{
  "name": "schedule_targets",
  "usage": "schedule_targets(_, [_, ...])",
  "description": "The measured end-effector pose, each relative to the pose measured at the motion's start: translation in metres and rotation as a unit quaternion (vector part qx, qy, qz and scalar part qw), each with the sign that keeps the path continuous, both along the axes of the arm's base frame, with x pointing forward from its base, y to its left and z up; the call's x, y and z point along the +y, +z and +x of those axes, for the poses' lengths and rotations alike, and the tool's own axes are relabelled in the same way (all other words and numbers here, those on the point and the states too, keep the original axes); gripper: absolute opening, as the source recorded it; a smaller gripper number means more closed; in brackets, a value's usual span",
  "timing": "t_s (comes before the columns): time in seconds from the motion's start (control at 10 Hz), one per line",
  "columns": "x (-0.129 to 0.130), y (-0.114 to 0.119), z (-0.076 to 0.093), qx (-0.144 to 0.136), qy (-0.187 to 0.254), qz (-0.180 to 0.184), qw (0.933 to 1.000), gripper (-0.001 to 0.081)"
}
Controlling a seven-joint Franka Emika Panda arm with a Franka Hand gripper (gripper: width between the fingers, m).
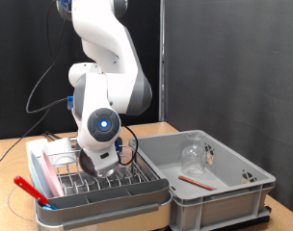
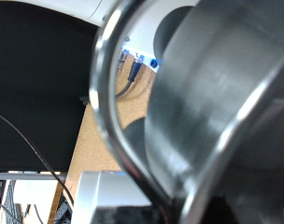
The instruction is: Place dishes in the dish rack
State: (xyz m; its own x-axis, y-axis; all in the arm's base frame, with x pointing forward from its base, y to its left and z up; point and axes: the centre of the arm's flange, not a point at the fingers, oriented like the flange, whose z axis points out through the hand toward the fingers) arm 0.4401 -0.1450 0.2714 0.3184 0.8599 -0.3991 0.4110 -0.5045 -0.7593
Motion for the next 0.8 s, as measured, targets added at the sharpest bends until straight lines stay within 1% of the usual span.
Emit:
schedule_targets(0.2, [-0.004,0.003,0.004,-0.011,-0.004,-0.014,0.9998,0.0041])
schedule_targets(0.3, [-0.007,0.005,0.006,-0.021,-0.005,-0.026,0.9994,0.0041])
schedule_targets(0.4, [-0.010,0.007,0.009,-0.038,-0.007,-0.040,0.9985,0.0041])
schedule_targets(0.6, [-0.019,0.012,0.015,-0.082,-0.009,-0.075,0.9938,0.0056])
schedule_targets(0.8, [-0.023,0.016,0.013,-0.113,-0.010,-0.100,0.9885,0.0075])
